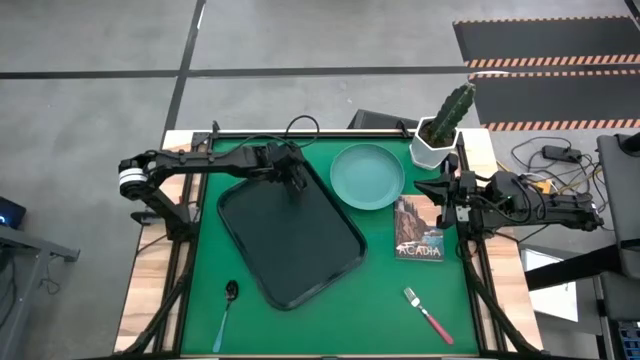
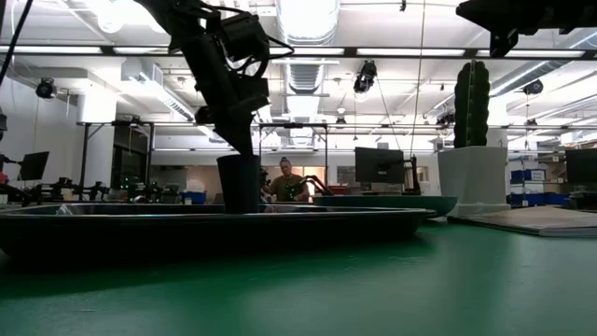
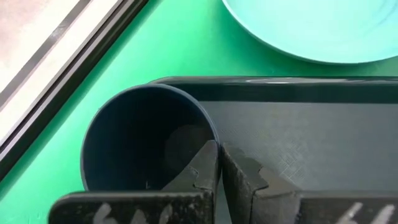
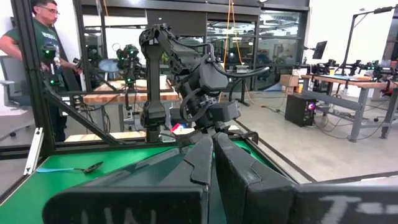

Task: Pick and place plate/cup/fork/spoon on tray
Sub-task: Put the black cup on the black serving tray, then put the blue plate on the black serving tray at the bottom of the black cup

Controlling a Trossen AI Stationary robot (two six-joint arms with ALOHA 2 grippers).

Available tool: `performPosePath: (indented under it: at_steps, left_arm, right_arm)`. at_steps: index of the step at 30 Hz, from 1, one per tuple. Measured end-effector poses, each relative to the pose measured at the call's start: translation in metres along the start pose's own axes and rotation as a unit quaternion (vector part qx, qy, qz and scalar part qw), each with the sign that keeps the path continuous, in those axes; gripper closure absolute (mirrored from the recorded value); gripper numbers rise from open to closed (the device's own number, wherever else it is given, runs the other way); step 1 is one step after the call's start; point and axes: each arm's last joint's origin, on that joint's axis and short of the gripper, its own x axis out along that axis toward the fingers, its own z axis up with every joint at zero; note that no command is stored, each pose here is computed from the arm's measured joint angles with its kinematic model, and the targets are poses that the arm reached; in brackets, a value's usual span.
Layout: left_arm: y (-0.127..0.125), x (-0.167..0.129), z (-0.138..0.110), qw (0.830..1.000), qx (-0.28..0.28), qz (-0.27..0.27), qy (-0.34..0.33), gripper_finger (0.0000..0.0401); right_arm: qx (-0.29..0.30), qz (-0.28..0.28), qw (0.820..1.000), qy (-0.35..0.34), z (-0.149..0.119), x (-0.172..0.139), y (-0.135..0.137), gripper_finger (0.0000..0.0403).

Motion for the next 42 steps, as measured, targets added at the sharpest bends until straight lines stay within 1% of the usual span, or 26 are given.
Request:
performPosePath:
  at_steps: [3,10,15,20,24,27,29,31,34,37,39,41,42]
  left_arm:
    - [0.000,0.000,0.000,1.000,0.000,-0.003,0.001,0.0386]
    - [0.000,0.000,0.000,1.000,-0.012,-0.003,0.001,0.0311]
    - [0.000,0.000,0.000,1.000,-0.012,-0.003,0.002,0.0273]
    - [0.001,-0.013,0.005,1.000,-0.017,-0.016,-0.018,0.0260]
    - [0.002,-0.032,0.011,0.998,-0.023,-0.040,-0.046,0.0260]
    - [0.000,-0.052,0.016,0.995,-0.023,-0.062,-0.080,0.0260]
    - [-0.006,-0.064,0.020,0.990,-0.022,-0.080,-0.117,0.0260]
    - [-0.017,-0.071,0.023,0.983,-0.008,-0.100,-0.153,0.0260]
    - [-0.036,-0.083,0.029,0.966,0.030,-0.134,-0.217,0.0260]
    - [-0.057,-0.091,0.035,0.948,0.064,-0.160,-0.266,0.0260]
    - [-0.070,-0.089,0.036,0.945,0.089,-0.167,-0.268,0.0260]
    - [-0.081,-0.088,0.041,0.939,0.098,-0.175,-0.279,0.0260]
    - [-0.085,-0.085,0.042,0.940,0.108,-0.175,-0.274,0.0260]
  right_arm:
    - [0.000,0.000,1.000,0.000,0.000,0.000,0.000,0.0394]
    - [0.000,0.000,1.000,0.003,-0.001,0.000,0.000,0.0394]
    - [0.007,0.000,1.000,0.003,-0.001,0.000,0.000,0.0394]
    - [0.012,0.000,1.000,0.003,-0.001,0.000,0.000,0.0394]
    - [0.012,0.000,1.000,0.003,-0.001,0.000,0.000,0.0394]
    - [0.013,0.000,1.000,0.003,-0.001,0.000,0.000,0.0394]
    - [0.012,0.000,1.000,0.003,-0.001,0.000,0.000,0.0394]
    - [0.012,0.000,1.000,0.003,-0.001,0.000,0.000,0.0394]
    - [0.012,0.000,1.000,0.003,-0.001,0.000,0.000,0.0394]
    - [0.013,0.000,1.000,0.005,0.000,0.000,0.000,0.0394]
    - [0.018,0.000,1.000,0.004,0.002,0.000,0.000,0.0394]
    - [0.020,0.001,1.000,0.004,0.003,-0.001,0.000,0.0394]
    - [0.020,0.001,1.000,0.005,0.002,-0.001,0.000,0.0394]
